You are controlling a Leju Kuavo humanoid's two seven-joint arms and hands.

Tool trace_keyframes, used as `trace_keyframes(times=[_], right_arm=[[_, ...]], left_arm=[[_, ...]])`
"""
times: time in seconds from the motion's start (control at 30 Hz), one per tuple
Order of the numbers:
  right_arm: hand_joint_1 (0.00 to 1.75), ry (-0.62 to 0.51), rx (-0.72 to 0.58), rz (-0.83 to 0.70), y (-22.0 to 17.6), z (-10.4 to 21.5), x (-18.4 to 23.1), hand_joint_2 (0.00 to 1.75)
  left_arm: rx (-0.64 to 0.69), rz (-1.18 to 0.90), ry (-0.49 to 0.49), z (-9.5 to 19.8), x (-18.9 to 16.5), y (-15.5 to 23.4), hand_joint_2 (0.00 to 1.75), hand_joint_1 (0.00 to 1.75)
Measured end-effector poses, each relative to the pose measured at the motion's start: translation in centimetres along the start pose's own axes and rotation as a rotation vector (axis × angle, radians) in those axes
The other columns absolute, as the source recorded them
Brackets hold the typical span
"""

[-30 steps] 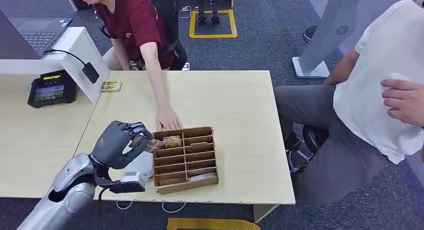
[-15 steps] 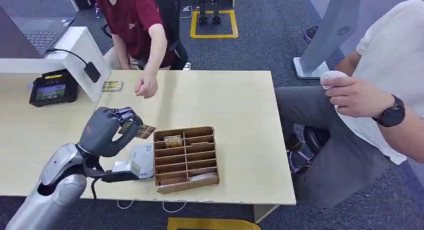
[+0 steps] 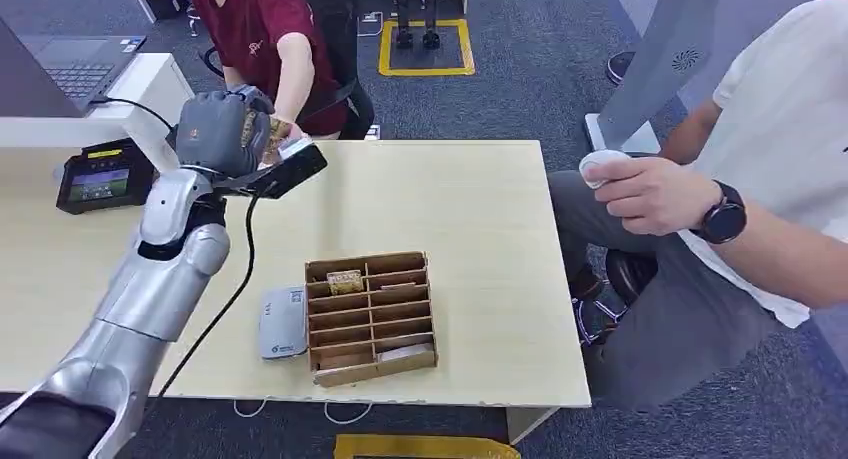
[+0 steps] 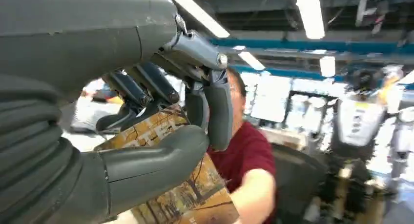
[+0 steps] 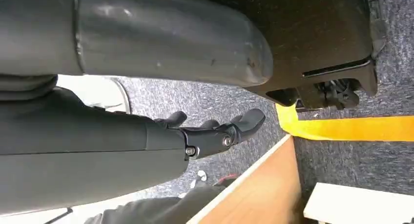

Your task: Pass the card to the sensor for recognition and then transmit it.

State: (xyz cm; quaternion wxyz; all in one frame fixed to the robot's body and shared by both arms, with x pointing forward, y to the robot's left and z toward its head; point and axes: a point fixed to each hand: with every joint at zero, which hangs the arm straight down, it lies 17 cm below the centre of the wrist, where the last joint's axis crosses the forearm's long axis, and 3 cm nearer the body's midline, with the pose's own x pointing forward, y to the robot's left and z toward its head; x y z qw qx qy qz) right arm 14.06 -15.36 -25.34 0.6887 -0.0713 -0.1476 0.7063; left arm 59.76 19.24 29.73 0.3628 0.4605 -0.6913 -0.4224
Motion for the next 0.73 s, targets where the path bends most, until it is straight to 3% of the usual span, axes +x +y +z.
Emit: trace_keyframes(times=[0.3,0.33,0.57,0.73], right_arm=[[0.0,0.005,0.0,0.004,0.0,0.0,-0.1,0.0],[0.0,0.005,0.0,0.004,0.0,0.0,-0.1,0.0],[0.0,0.004,0.0,0.006,0.0,0.0,-0.1,0.0],[0.0,0.003,0.001,-0.01,0.3,0.0,0.0,0.0]], left_arm=[[-0.054,-0.009,0.026,0.1,-1.0,-2.4,1.75,1.75],[-0.059,-0.009,0.028,0.2,-1.1,-2.6,1.75,0.02],[-0.015,0.019,0.027,0.8,-1.9,-2.6,1.75,0.0],[0.06,0.025,0.119,3.6,-7.9,-2.1,1.75,0.0]])
